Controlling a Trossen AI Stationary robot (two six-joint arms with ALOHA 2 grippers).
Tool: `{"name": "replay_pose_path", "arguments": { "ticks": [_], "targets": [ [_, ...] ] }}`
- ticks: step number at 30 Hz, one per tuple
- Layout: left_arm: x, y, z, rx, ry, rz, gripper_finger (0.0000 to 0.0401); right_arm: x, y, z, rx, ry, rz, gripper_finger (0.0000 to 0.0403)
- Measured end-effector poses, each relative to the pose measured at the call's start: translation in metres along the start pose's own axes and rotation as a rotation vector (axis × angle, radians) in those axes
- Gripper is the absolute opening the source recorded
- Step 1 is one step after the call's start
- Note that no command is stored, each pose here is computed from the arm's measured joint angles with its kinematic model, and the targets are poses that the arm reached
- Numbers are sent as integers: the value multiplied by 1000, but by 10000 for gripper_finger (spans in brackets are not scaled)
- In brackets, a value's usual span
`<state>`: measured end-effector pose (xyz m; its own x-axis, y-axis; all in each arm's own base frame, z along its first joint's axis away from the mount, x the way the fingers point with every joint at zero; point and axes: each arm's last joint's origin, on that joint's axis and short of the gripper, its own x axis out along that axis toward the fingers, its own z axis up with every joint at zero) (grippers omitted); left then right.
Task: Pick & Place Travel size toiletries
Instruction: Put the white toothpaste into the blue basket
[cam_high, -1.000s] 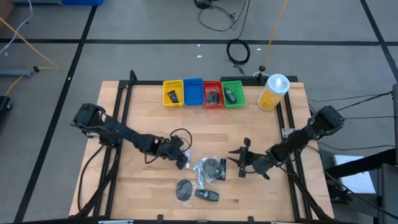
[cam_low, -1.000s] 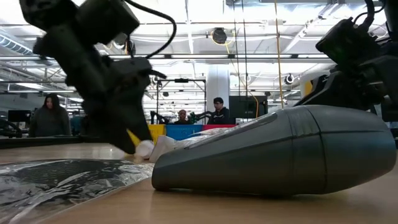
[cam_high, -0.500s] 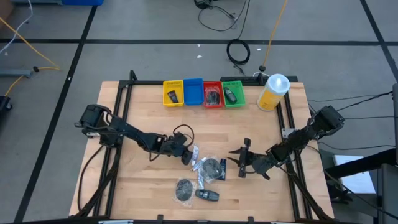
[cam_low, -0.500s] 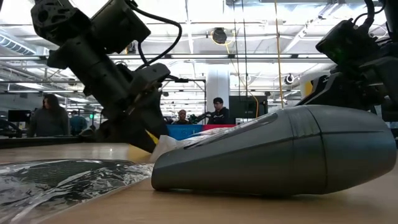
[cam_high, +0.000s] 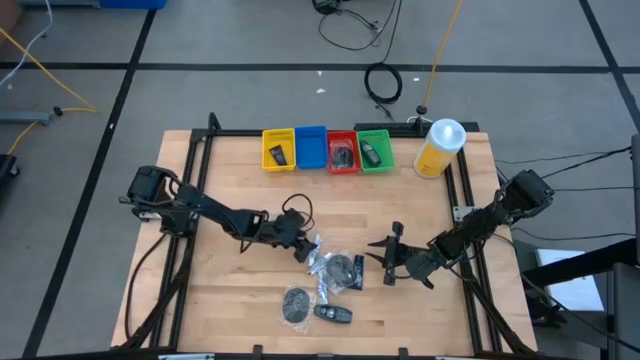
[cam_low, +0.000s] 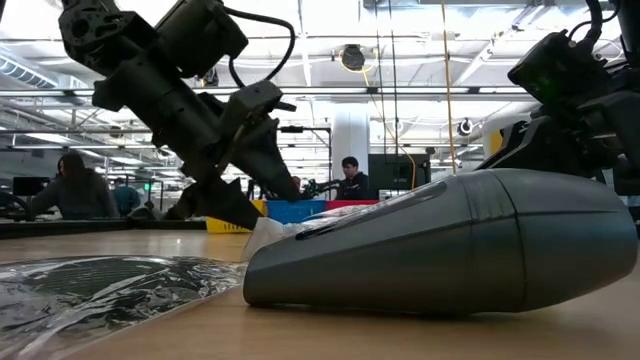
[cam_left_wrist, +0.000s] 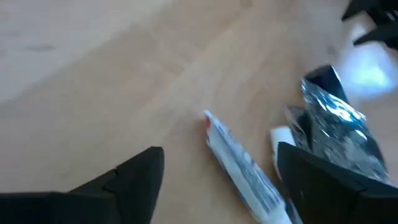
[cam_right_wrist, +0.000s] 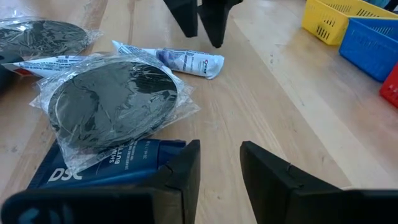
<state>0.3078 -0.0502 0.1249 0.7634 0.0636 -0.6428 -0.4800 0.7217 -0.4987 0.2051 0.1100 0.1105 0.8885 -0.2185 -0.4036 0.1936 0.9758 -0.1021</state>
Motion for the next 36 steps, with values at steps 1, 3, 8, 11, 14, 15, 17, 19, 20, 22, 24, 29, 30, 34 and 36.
{"name": "replay_pose_path", "arguments": {
  "ticks": [1,3,8,11,14,15,17,19,20,22,24,29,30,34,36],
  "targets": [
    [0,-1,-2,8,-15,19,320,0,0,0,0,0,0,104],
    [0,-3,-8,28,-23,58,329,0,0,0,0,0,0,104],
    [-4,-17,-14,72,-63,94,333,0,0,0,-4,1,-2,104],
    [-6,-24,-14,130,-62,149,333,0,0,0,-1,0,-2,104],
    [-7,-28,-12,145,-74,184,333,0,0,0,0,0,-2,105],
    [-7,-28,-12,150,-78,192,333,0,0,0,0,0,-2,105],
    [-7,-29,-10,157,-91,196,333,0,0,-1,-4,5,-4,105],
    [-7,-32,-7,165,-114,196,333,0,0,-1,-4,5,-4,105],
    [-7,-31,-7,172,-125,207,333,0,0,-1,-4,5,-4,105],
    [-7,-31,-8,183,-140,224,333,0,0,-1,-9,5,-4,105],
    [-3,-31,-10,187,-158,230,333,0,0,-1,-26,5,-4,105],
    [12,-27,-19,210,-149,222,333,0,0,-1,-28,5,-4,105],
    [15,-26,-21,215,-141,229,333,0,0,-1,-28,5,-4,105],
    [21,-22,-27,220,-114,238,333,0,0,-1,-26,5,-4,105],
    [21,-22,-28,234,-111,240,333,0,0,-1,-26,5,-4,105]
  ]
}}
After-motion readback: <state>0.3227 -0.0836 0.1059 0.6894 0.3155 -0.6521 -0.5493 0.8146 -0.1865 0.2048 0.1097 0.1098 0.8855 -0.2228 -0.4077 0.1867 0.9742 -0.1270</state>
